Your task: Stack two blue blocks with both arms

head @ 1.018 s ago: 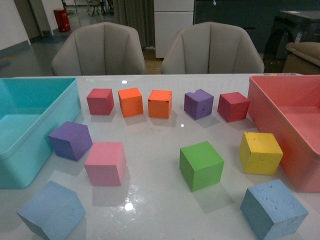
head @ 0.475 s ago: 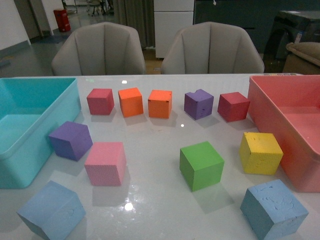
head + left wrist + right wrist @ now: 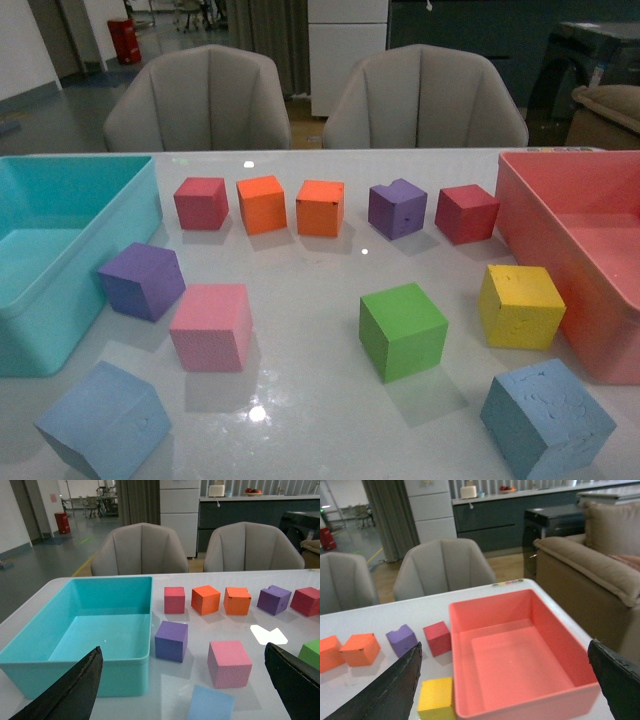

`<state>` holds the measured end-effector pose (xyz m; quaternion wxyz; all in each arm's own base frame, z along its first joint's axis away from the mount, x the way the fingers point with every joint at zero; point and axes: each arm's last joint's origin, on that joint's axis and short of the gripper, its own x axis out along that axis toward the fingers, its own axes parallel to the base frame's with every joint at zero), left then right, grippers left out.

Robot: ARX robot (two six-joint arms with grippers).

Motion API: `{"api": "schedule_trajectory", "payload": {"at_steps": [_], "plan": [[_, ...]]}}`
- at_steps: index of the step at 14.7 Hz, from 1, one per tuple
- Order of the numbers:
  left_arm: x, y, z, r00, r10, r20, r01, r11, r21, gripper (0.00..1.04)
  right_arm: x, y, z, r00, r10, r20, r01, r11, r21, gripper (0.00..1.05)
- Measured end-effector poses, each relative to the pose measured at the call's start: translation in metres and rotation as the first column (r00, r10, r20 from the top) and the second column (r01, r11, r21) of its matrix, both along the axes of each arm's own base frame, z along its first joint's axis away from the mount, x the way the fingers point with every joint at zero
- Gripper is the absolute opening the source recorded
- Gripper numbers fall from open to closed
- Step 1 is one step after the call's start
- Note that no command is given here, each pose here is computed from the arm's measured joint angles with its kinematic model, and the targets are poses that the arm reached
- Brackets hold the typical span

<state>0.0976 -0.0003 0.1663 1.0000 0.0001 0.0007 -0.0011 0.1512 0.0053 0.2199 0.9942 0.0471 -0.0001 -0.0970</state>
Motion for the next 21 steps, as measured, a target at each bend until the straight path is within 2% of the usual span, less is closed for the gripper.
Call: {"api": "schedule_trajectory", "payload": {"at_steps": [1,3,5,6,7,8,11,16,21], "plan": [[0.000,0.000,0.000,1.000,0.000,-0.001,0.000,1.000,0.000,0.98,0.024,0.004,0.004,0.998,0.044,-0.037,-0.043,0.999,0.010,0.98],[0.000,0.000,0.000,1.000,0.000,0.000,0.000,1.000,0.000,0.98,0.077,0.020,-0.013,0.959,0.147,-0.243,-0.146,0.989,0.024,0.98],[0.000,0.000,0.000,1.000,0.000,-0.001,0.000,1.000,0.000,0.98,0.106,0.043,-0.044,0.884,0.232,-0.407,-0.241,0.970,0.029,0.98],[0.000,0.000,0.000,1.000,0.000,0.000,0.000,1.000,0.000,0.98,0.112,0.057,-0.065,0.823,0.276,-0.496,-0.300,0.953,0.033,0.98],[0.000,0.000,0.000,1.000,0.000,-0.001,0.000,1.000,0.000,0.98,0.114,0.067,-0.081,0.770,0.310,-0.557,-0.343,0.938,0.048,0.98],[0.000,0.000,0.000,1.000,0.000,-0.001,0.000,1.000,0.000,0.98,0.115,0.072,-0.090,0.741,0.315,-0.593,-0.357,0.933,0.050,0.98],[0.000,0.000,0.000,1.000,0.000,-0.001,0.000,1.000,0.000,0.98,0.123,0.082,-0.108,0.670,0.354,-0.652,-0.400,0.913,0.084,0.98],[0.000,0.000,0.000,1.000,0.000,0.000,0.000,1.000,0.000,0.98,0.127,0.086,-0.117,0.629,0.379,-0.679,-0.419,0.901,0.114,0.98],[0.000,0.000,0.000,1.000,0.000,0.000,0.000,1.000,0.000,0.98,0.129,0.087,-0.134,0.588,0.371,-0.719,-0.390,0.909,0.151,0.98]]}}
